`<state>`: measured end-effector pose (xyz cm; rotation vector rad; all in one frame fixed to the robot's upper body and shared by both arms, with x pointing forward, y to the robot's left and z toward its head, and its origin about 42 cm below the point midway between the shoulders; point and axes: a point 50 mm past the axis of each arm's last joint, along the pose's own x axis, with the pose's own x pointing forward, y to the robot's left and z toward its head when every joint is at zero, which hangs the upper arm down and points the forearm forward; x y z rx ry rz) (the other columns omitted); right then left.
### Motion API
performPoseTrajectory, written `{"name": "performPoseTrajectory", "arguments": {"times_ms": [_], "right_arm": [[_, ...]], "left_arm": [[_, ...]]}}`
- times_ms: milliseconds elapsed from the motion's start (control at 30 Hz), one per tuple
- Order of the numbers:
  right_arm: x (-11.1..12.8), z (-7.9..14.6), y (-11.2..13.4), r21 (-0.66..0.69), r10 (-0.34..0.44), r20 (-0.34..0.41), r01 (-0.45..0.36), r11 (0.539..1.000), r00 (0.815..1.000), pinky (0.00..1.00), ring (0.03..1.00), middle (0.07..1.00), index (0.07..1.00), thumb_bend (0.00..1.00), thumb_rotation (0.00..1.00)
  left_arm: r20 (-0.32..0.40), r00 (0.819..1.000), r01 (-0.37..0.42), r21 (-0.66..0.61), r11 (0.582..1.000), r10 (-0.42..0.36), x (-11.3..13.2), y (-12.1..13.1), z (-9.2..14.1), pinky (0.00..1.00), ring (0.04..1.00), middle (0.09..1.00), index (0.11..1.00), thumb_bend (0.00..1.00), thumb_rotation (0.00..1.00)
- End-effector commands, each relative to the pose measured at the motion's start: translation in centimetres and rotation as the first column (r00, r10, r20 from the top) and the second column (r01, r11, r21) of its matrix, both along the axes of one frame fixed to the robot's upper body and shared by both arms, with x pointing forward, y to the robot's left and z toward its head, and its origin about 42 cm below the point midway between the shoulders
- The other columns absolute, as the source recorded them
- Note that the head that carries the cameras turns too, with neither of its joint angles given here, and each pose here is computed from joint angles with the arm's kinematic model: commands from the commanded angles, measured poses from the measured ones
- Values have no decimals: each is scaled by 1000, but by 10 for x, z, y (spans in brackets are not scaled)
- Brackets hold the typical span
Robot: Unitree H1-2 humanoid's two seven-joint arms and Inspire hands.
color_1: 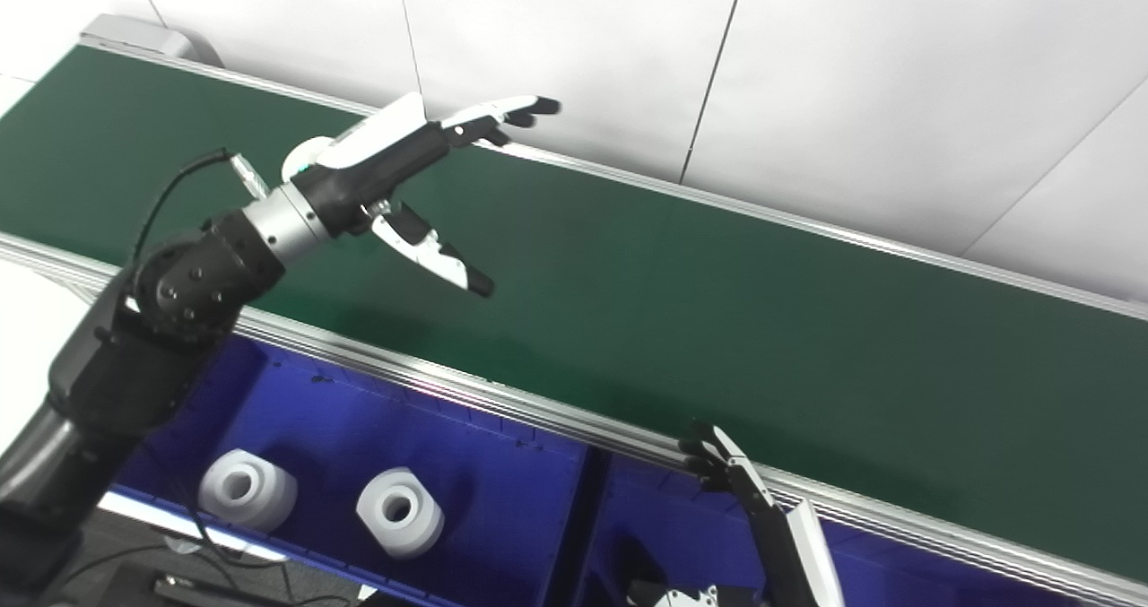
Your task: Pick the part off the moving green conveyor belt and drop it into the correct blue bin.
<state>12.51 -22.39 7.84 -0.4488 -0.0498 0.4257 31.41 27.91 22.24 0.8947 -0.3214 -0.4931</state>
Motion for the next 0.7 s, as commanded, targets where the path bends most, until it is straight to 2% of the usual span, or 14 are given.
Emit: {"name": "performPoseTrajectory", "arguments": {"times_ms": [0, 300, 467, 667], "right_arm": [[2, 9, 0, 16, 2, 49, -3, 1000, 999, 721, 775, 815, 893, 895, 367], [0, 6, -1, 34, 1, 41, -3, 999, 999, 732, 779, 814, 890, 903, 368], [-2, 2, -3, 44, 1, 34, -2, 999, 999, 704, 783, 818, 892, 908, 362], [-5, -3, -6, 60, 9, 25, -11, 998, 1000, 698, 790, 828, 898, 902, 369]], "left_arm": [[71, 997, -33, 33, 999, 30, 16, 8, 22, 833, 925, 958, 943, 880, 261], [34, 994, -111, 157, 981, 107, 52, 21, 13, 824, 919, 957, 948, 896, 242], [40, 990, -140, 210, 968, 135, 63, 26, 3, 901, 923, 950, 937, 921, 237], [23, 981, -191, 327, 925, 194, 74, 34, -11, 997, 990, 983, 942, 955, 215]]}}
